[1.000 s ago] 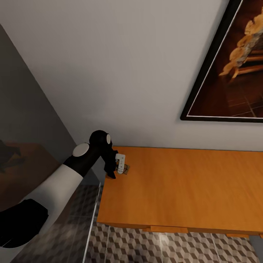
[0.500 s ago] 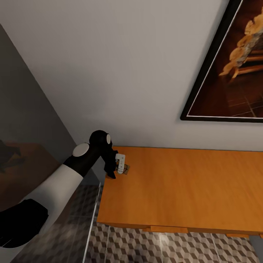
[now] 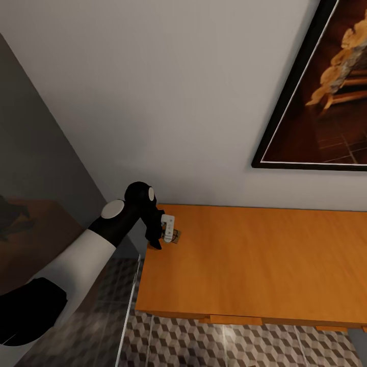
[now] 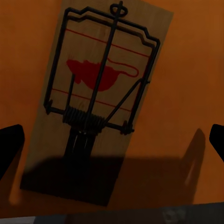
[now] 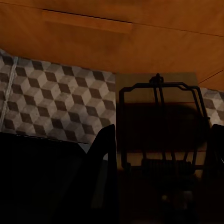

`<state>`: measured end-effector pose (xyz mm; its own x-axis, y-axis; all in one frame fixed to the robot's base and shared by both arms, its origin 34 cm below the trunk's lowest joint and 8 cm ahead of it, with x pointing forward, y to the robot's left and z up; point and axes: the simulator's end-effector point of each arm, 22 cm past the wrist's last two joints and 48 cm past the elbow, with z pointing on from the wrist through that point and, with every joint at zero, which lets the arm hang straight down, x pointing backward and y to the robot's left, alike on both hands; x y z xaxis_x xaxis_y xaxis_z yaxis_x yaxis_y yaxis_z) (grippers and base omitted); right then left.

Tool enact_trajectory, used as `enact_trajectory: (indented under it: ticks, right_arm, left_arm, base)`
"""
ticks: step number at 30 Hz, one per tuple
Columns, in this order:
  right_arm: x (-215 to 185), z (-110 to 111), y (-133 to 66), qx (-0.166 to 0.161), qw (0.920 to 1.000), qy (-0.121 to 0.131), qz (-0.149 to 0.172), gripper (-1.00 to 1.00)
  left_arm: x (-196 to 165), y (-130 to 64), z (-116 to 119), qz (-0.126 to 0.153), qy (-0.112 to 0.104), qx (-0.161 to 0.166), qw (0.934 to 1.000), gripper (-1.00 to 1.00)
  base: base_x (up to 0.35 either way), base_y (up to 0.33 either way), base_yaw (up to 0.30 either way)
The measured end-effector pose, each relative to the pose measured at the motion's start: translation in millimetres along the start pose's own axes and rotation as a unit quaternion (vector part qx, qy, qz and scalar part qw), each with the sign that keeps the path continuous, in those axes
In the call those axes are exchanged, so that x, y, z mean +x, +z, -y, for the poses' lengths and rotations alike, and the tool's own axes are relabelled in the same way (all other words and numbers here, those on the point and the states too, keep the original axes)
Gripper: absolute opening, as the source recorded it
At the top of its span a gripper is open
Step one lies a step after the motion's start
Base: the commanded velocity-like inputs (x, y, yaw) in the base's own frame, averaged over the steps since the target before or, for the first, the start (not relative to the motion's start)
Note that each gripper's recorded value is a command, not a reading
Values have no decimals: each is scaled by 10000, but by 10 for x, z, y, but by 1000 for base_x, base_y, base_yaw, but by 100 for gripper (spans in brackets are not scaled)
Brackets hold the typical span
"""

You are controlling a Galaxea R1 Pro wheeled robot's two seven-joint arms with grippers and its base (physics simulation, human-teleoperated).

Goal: Take the four mousetraps from the cabinet in the bathroom and place them on the bathroom floor. Make sure all four end up on the same floor surface, and ensure that at least two of them are either under or directly next to the same bathroom sink.

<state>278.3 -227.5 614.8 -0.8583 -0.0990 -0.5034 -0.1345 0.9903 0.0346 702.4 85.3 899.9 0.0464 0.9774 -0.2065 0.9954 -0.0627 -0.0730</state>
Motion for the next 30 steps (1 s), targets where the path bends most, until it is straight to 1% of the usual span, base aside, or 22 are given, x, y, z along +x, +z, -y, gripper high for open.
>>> enact_trajectory:
  ticks: [1,9,30]
  right_arm:
    - [0,0,0,0,10000,0,0,-100]
    - [0,0,0,0,10000,0,1,-100]
    - [-1,-1,0,-1,10000,-1,1,-100]
  left_arm:
    - [1,0,0,-1,0,0,10000,-100]
    - [4,-2,1,3,-43,1,10000,-100]
    - [6,-2,0,-5,-34,-2,10000,-100]
  base:
    - [0,0,0]
    - [0,0,0]
    - [0,0,0]
